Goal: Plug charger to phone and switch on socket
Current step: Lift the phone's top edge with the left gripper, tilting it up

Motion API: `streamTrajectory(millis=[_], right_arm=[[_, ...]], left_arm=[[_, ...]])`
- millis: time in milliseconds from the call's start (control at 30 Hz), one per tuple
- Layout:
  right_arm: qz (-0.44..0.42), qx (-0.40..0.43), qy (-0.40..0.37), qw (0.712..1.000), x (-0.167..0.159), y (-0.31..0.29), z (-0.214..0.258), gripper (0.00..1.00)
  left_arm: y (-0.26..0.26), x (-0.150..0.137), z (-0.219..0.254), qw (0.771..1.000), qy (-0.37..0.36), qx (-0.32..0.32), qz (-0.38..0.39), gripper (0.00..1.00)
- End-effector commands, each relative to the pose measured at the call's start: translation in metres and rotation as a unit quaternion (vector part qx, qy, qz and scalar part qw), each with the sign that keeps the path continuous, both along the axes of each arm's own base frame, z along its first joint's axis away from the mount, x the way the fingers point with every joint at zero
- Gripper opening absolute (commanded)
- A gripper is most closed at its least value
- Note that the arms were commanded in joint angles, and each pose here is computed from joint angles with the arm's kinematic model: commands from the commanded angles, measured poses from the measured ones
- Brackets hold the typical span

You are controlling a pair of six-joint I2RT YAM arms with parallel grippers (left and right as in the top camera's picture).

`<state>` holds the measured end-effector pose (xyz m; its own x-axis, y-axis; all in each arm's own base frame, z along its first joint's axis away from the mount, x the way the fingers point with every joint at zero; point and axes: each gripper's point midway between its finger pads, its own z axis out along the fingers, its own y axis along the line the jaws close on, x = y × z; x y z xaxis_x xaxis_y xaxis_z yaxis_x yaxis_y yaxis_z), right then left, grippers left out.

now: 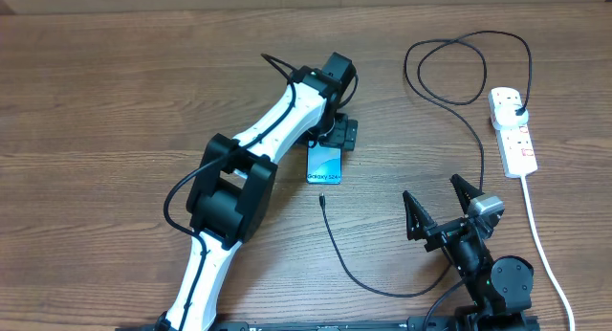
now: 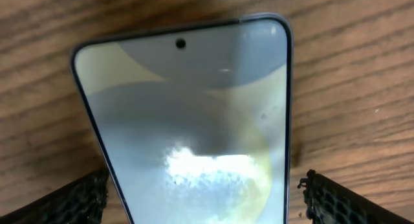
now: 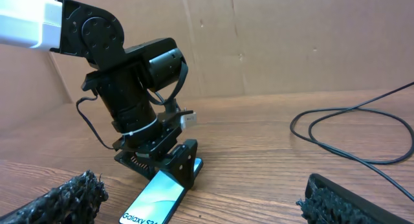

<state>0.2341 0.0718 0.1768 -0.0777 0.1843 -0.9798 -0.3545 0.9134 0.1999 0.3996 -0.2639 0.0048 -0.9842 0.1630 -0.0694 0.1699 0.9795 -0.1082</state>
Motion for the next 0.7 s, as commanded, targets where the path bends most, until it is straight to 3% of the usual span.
streamTrajectory(millis=[0, 267, 367, 467, 667], right_arm=[[-0.002, -0.002, -0.002, 1.000, 0.000, -0.001, -0.002, 1.00], [-0.002, -0.002, -0.002, 1.000, 0.000, -0.001, -0.002, 1.00], [-0.002, -0.002, -0.002, 1.000, 0.000, -0.001, -0.002, 1.00], [-0.002, -0.002, -0.002, 1.000, 0.000, -0.001, -0.002, 1.00], [-0.002, -0.002, -0.002, 1.000, 0.000, -0.001, -0.002, 1.00]], left_arm=[[0.000, -0.032, -0.045, 0.997, 0.070, 0.017, -0.005, 1.00], [0.001, -0.037, -0.052, 0.997, 0.075, 0.022, 0.008, 1.00], [0.014, -0.040, -0.058, 0.994, 0.074, 0.052, 0.053, 1.00], [0.017, -0.045, -0.063, 0.993, 0.081, 0.057, 0.061, 0.85], [0.027, -0.052, -0.070, 0.990, 0.086, 0.078, 0.076, 0.82]])
